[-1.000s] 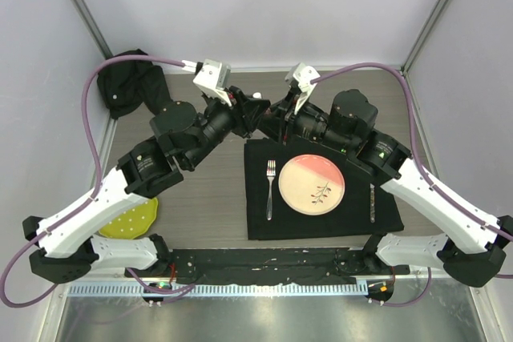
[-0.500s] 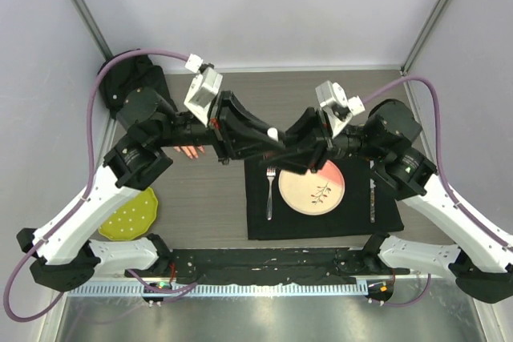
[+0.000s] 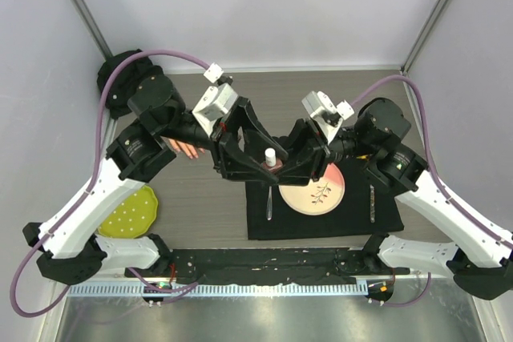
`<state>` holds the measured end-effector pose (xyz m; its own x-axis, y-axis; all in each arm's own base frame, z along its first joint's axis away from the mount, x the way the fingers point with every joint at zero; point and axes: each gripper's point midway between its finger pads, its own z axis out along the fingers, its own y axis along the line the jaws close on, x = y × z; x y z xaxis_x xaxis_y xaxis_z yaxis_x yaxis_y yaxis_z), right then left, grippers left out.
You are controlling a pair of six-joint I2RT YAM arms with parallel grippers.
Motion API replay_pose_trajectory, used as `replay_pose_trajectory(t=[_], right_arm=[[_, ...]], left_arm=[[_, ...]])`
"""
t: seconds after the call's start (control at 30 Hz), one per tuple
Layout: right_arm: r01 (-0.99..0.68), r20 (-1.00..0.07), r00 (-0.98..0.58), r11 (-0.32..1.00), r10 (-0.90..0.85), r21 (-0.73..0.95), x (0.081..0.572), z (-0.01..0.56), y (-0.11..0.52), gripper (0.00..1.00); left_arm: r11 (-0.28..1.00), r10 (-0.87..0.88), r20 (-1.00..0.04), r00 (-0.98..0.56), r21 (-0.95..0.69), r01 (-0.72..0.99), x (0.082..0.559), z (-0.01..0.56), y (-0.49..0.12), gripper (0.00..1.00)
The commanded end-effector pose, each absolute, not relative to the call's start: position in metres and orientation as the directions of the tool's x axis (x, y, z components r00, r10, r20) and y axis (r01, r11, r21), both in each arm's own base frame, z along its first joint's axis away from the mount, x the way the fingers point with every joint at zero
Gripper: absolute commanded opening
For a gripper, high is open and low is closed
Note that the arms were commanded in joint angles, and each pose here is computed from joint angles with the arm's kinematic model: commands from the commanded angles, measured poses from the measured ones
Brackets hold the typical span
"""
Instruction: Paint the nails
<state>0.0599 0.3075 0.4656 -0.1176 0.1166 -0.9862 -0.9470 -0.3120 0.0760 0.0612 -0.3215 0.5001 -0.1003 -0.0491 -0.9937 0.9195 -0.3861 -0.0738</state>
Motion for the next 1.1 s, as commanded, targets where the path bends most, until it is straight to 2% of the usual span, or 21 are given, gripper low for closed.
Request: replay_pose_trajectory(t=[0.0,0.13,0.17,0.33,0.43,0.47,0.6,0.87,1.03,1.07], right_arm=[[-0.973,-0.969,0.023,-0.218,0.247,-0.078,0.071,0.507,0.305,0.01],[-0.985,-0.98,0.023,-0.161,0.2,-0.056,0.086,0.494,0.311,0.01],[-0.991,-0.98,0.024,-0.122,0.195,-0.048,0.095,0.492,0.312,0.01],[-0.999,-0.988,0.033,0.035,0.15,-0.028,0.126,0.482,0.317,0.01],[-0.99,-0.99,0.029,0.143,0.141,-0.009,0.148,0.478,0.318,0.01],[-0.986,-0.99,0.031,0.168,0.141,-0.007,0.153,0.478,0.318,0.01],[-0.957,-0.989,0.036,0.289,0.144,0.007,0.175,0.477,0.314,0.01],[-0.924,-0.989,0.038,0.381,0.143,0.02,0.194,0.476,0.311,0.01],[-0.907,-0.992,0.015,0.42,0.125,0.039,0.206,0.469,0.314,0.01],[-0.905,-0.992,0.013,0.424,0.123,0.04,0.207,0.467,0.315,0.01]], left_arm=[[-0.16,0.03,-0.982,-0.188,-0.191,0.969,0.1,0.466,-0.324,0.65],[-0.06,-0.029,-0.987,-0.156,-0.154,0.986,0.106,0.48,-0.308,0.77],[-0.037,-0.043,-0.988,-0.146,-0.145,0.989,0.105,0.486,-0.303,0.83],[0.181,-0.095,-0.986,-0.14,-0.155,0.971,0.131,0.493,-0.287,0.86],[0.36,-0.161,-0.978,-0.13,-0.181,0.915,0.159,0.5,-0.273,0.91],[0.453,-0.202,-0.969,-0.145,-0.224,0.863,0.176,0.501,-0.266,0.91],[0.517,-0.331,-0.935,-0.127,-0.292,0.805,0.189,0.514,-0.252,0.85],[0.538,-0.418,-0.903,-0.104,-0.338,0.772,0.2,0.516,-0.251,0.64],[0.554,-0.436,-0.898,-0.062,-0.322,0.768,0.203,0.521,-0.255,0.63],[0.562,-0.428,-0.902,-0.056,-0.314,0.766,0.206,0.521,-0.259,0.59]])
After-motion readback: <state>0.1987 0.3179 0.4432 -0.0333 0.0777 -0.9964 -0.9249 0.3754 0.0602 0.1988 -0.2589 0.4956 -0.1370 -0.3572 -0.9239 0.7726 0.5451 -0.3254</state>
